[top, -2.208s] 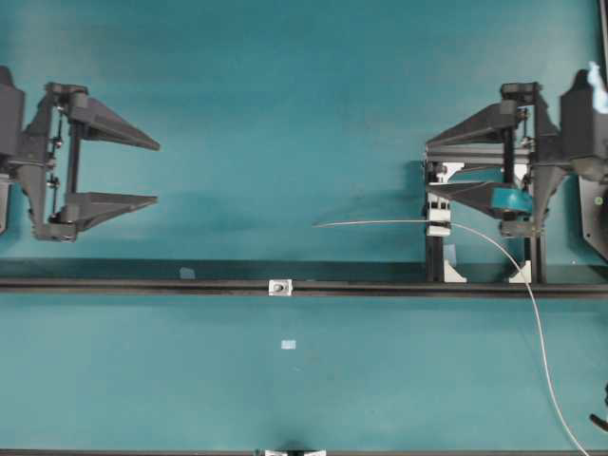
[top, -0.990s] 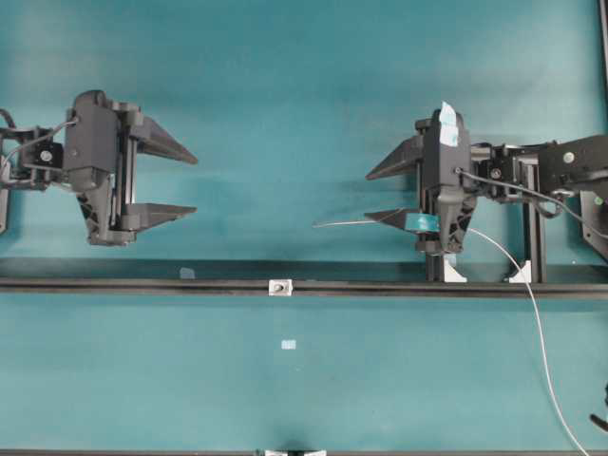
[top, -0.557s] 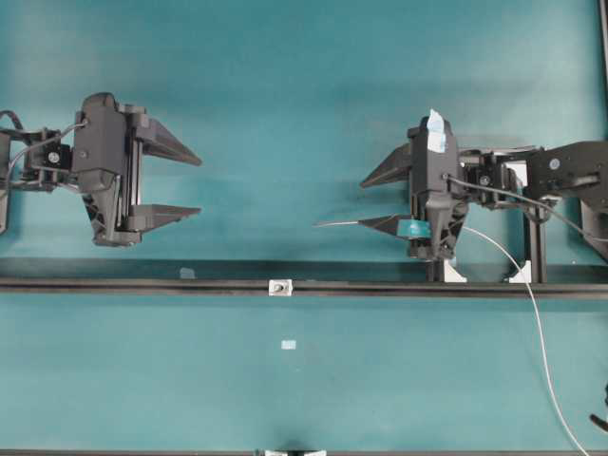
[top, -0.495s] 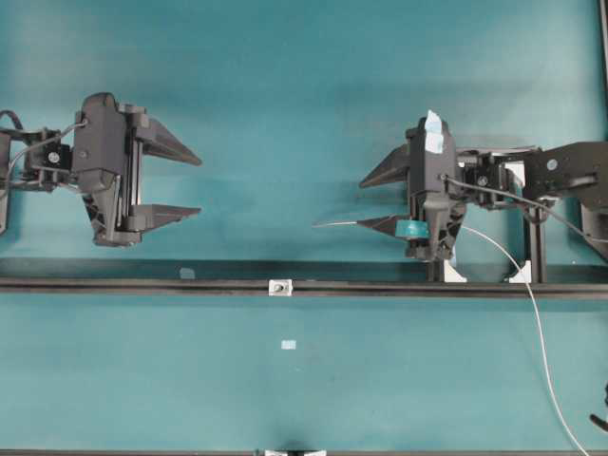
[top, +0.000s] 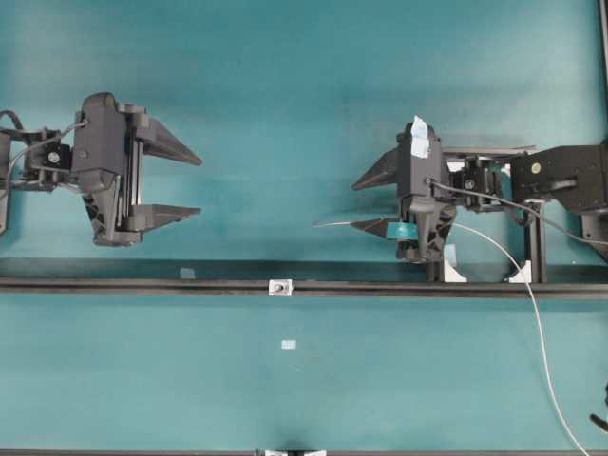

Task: Insert the wire through the hole in the metal fitting marked with a red label. (retake)
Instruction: 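Lower the right gripper and close it on the white wire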

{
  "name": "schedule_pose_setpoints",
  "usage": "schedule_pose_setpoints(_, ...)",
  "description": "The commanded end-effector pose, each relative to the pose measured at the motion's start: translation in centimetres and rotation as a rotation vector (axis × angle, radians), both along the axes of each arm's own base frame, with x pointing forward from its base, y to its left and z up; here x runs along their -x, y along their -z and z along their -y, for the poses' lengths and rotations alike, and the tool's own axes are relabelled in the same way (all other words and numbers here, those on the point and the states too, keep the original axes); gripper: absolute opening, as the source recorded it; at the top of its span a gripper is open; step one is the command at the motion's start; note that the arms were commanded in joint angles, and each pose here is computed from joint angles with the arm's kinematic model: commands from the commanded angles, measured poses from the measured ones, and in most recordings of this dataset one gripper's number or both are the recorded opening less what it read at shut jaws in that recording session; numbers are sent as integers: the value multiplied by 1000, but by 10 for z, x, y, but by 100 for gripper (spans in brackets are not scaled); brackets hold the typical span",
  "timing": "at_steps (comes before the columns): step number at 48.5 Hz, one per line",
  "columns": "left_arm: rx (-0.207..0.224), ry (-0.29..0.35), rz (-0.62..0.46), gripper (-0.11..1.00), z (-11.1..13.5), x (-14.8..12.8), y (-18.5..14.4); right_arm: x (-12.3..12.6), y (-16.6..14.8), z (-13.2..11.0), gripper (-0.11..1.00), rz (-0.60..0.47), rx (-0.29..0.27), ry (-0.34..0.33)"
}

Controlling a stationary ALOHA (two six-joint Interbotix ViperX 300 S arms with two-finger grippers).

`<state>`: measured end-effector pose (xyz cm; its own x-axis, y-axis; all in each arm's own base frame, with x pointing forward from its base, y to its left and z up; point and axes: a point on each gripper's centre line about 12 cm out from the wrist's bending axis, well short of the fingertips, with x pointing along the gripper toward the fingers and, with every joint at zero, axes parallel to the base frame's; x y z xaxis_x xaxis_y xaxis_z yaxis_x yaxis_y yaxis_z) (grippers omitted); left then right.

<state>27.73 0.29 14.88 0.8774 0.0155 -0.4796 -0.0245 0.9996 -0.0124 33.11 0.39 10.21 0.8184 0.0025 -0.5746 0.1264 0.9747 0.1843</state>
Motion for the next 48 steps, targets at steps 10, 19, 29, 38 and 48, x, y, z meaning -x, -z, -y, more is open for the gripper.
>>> schedule_pose_setpoints(10, 1, -4, 25, 59, -1, -3, -5, -8, -4, 0, 74, 28, -3, 2)
schedule_pose_setpoints(19, 1, -4, 23, 59, -1, -3, -5, -8, -3, -1, 73, 23, -3, 1)
schedule_pose_setpoints(29, 2, -5, 25, 59, -1, -3, -5, -8, -3, 0, 73, 23, -3, 2)
schedule_pose_setpoints(38, 2, -5, 23, 59, -1, -3, -5, -8, -2, 0, 72, 21, -3, 4)
schedule_pose_setpoints(48, 1, -4, 23, 59, -1, -3, -5, -8, -2, 0, 72, 21, -3, 4)
